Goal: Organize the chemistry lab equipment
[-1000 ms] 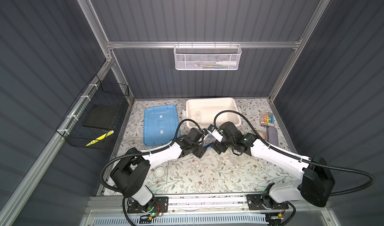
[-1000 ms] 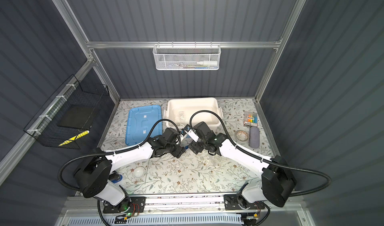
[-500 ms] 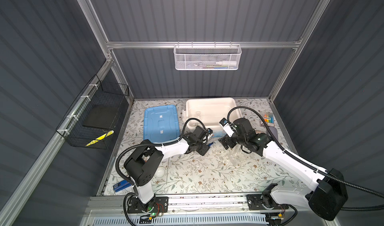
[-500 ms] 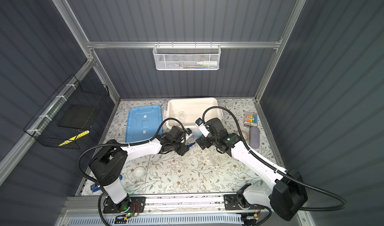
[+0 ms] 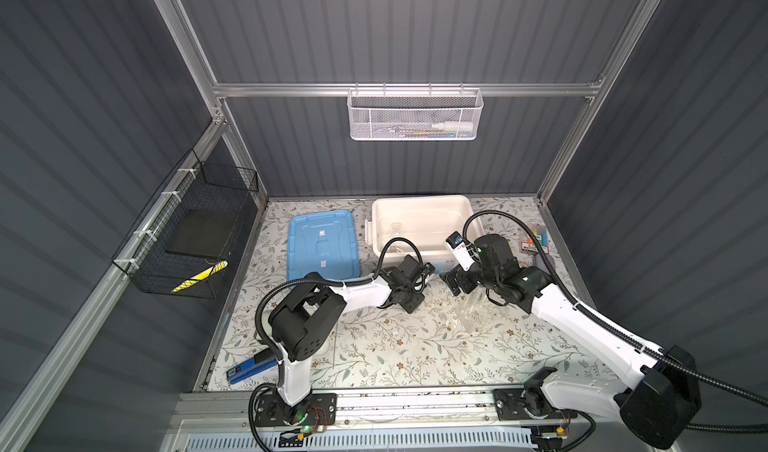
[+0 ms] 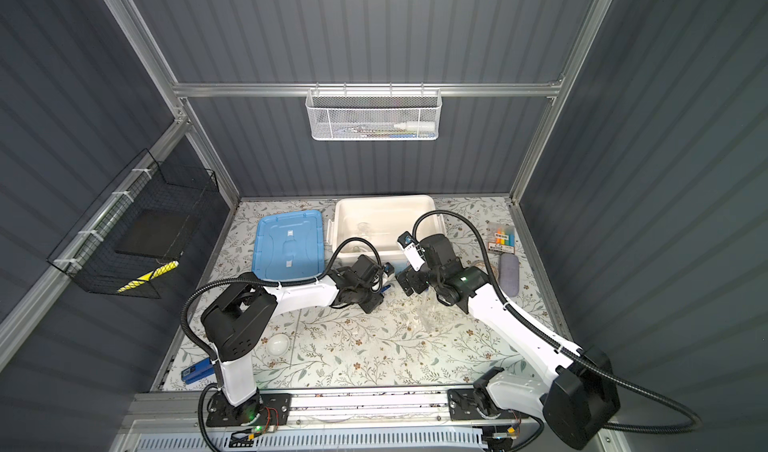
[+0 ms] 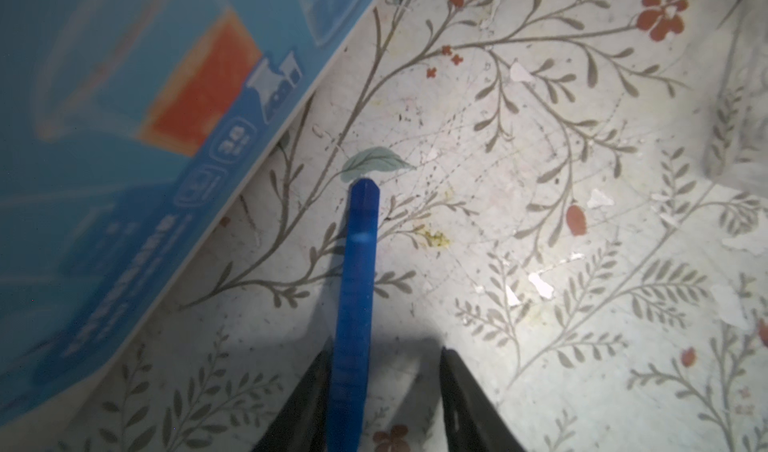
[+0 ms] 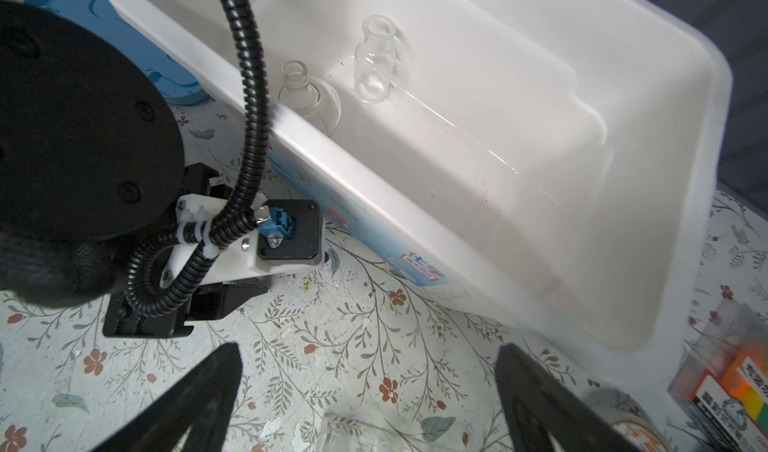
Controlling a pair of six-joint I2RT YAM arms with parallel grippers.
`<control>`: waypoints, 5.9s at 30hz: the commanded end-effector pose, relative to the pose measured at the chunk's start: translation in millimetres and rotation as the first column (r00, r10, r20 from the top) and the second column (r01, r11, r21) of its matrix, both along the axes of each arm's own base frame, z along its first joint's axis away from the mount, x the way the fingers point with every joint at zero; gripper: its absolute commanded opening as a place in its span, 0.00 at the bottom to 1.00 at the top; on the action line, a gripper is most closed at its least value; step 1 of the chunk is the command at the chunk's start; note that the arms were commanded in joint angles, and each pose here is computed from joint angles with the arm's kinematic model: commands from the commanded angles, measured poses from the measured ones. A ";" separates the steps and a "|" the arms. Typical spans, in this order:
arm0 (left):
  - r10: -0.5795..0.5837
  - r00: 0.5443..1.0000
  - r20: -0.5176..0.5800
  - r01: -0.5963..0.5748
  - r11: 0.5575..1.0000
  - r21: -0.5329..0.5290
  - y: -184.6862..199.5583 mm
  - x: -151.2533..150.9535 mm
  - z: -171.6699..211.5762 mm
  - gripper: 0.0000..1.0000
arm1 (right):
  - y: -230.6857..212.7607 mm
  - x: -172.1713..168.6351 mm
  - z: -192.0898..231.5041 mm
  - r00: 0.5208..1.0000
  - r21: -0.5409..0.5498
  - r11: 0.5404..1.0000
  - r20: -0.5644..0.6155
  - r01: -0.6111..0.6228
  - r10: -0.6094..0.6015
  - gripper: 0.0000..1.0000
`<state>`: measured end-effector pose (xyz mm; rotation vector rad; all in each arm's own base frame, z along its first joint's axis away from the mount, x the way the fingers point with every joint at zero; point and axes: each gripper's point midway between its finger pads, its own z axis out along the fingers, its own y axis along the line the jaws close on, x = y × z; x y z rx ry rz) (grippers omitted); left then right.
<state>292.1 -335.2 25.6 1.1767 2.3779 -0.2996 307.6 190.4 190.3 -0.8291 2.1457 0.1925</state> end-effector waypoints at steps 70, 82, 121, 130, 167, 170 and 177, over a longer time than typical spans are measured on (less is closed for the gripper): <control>0.110 0.978 0.178 -0.092 0.990 -0.104 -33.7 194.0 112.2 0.12 | -23.5 49.3 21.4 0.990 0.211 0.968 0.006 0.138 -0.143 0.99; 0.131 0.986 0.104 -0.116 0.985 -0.131 -31.8 217.8 71.3 0.12 | -17.8 54.0 27.6 0.993 0.226 0.968 0.019 0.113 -0.120 0.99; 0.201 0.948 0.247 -0.091 0.914 -0.395 -31.3 202.3 214.6 0.96 | 1.6 29.3 50.5 0.998 0.211 0.977 0.050 0.021 -0.033 0.99; 0.369 0.875 0.313 -0.185 0.853 -0.488 18.3 166.6 279.1 1.00 | 59.5 -10.6 48.5 0.989 0.124 0.982 0.066 -0.141 0.134 0.99; 0.906 0.408 0.114 -0.851 0.422 -0.313 295.2 60.7 170.0 1.00 | 218.3 -50.6 -114.9 0.921 -0.066 0.947 -0.263 -0.313 0.286 0.92; 0.902 0.414 0.119 -0.849 0.430 -0.308 295.2 59.4 169.1 1.00 | 219.6 -44.4 -118.6 0.931 -0.079 0.956 -0.262 -0.282 0.253 0.93; 0.895 0.428 0.126 -0.840 0.445 -0.310 294.1 60.0 170.4 1.00 | 227.5 -41.0 -131.4 0.924 -0.088 0.954 -0.289 -0.286 0.250 0.86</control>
